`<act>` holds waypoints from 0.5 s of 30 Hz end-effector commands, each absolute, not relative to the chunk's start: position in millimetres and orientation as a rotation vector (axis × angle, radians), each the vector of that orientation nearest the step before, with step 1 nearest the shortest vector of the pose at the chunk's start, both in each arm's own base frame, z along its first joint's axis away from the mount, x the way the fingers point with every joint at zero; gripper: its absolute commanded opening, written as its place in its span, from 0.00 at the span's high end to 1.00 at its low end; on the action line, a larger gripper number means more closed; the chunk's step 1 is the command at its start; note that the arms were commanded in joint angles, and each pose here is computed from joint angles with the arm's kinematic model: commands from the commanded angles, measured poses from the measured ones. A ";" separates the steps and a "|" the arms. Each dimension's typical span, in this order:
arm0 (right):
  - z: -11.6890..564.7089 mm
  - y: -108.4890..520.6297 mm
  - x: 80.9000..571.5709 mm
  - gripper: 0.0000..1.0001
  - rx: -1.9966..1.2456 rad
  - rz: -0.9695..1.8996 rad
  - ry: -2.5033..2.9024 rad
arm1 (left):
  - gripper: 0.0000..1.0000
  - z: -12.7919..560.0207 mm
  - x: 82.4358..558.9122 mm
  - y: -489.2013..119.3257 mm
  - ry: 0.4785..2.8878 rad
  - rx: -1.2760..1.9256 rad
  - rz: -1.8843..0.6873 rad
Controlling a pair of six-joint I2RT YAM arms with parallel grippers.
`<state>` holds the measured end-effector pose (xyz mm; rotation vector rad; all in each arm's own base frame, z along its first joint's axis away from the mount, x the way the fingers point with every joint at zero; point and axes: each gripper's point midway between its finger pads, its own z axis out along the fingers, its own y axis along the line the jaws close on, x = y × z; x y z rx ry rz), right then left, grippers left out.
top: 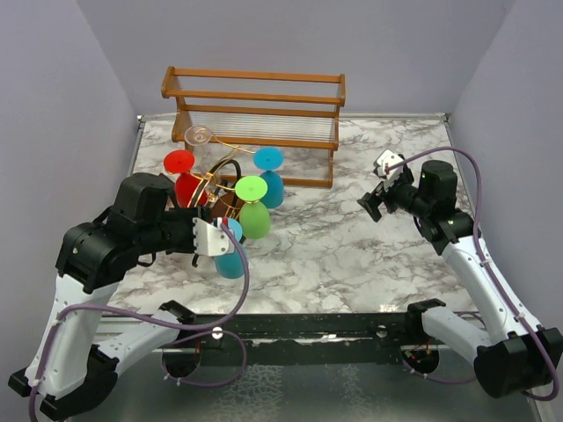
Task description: Place the wine glass upside down on the wine glass rack
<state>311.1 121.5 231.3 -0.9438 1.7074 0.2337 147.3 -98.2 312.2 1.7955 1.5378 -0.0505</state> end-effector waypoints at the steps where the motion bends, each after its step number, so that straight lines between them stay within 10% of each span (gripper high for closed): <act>1: 237.8 115.7 316.1 0.08 -0.891 0.214 1.727 | 0.61 349.2 161.1 -95.3 1.546 1.595 0.022; 6: 265.2 80.9 339.5 0.07 -0.650 0.023 1.762 | 0.58 395.7 215.4 -83.8 1.578 1.114 0.183; 12: 292.7 44.6 361.1 0.00 -0.439 -0.171 1.749 | 0.07 434.9 277.7 -28.6 1.603 0.458 0.473; 15: 306.2 35.4 368.9 0.00 -0.366 -0.216 1.721 | 0.01 433.8 288.9 -25.9 1.604 0.340 0.440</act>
